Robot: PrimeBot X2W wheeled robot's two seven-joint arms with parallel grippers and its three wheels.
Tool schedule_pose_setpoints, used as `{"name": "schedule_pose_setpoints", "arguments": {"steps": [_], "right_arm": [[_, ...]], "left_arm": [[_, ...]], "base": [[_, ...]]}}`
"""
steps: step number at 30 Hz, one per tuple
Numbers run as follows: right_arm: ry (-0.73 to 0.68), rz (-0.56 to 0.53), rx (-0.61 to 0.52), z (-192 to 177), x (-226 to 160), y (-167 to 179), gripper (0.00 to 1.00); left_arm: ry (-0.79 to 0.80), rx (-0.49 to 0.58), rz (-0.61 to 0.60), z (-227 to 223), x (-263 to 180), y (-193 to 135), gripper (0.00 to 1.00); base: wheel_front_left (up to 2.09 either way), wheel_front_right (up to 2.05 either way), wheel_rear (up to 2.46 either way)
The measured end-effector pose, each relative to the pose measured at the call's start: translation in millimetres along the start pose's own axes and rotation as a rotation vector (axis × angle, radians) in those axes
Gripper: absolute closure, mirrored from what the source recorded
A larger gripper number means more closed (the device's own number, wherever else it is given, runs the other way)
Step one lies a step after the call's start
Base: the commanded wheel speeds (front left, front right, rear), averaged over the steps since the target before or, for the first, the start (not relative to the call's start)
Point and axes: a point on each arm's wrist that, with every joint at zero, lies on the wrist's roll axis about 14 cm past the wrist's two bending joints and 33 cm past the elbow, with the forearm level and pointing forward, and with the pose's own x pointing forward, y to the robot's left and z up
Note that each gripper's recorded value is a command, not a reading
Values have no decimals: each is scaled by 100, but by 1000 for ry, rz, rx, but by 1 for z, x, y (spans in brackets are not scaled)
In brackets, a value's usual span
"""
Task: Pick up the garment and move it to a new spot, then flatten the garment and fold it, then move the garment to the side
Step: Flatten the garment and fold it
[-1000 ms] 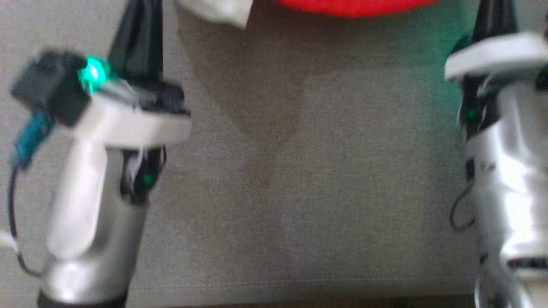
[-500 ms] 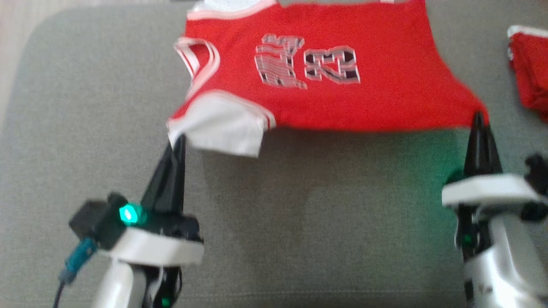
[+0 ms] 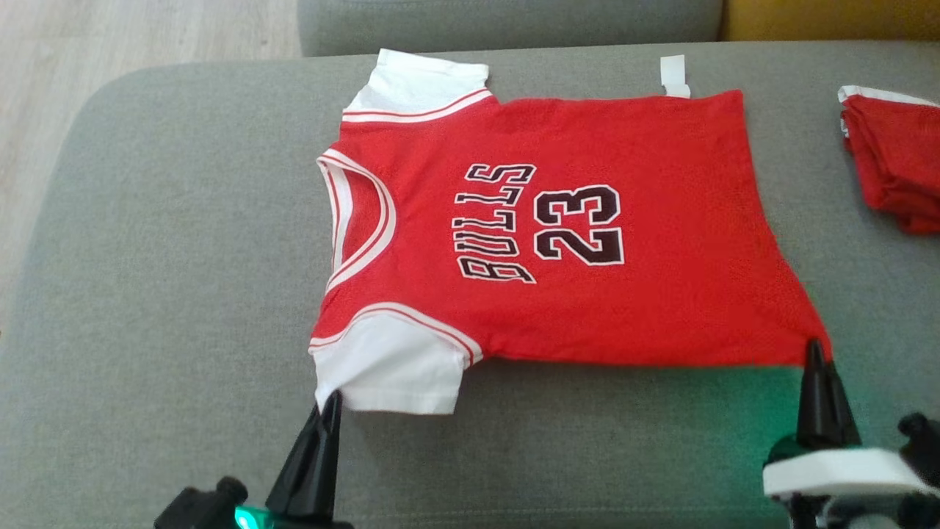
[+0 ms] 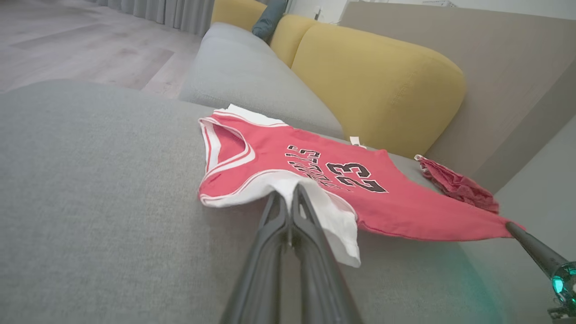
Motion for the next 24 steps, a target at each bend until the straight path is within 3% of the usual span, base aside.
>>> {"name": "schedule_pose_setpoints", "arguments": {"steps": [12,17,24], "right_arm": [[117,-59,31,-37,8,-14,100],[138,-53,69,-45,20,-8,100],[79,-24,108,-28,47,4,100]], "left_arm": [[97,-21,6,-28,16,9,100],[47,-48,-5,-16,49,13,100],[-39,-13,-65,7,104,7,100]], "base": [[0,0,0],[0,0,0],[0,0,0]]}}
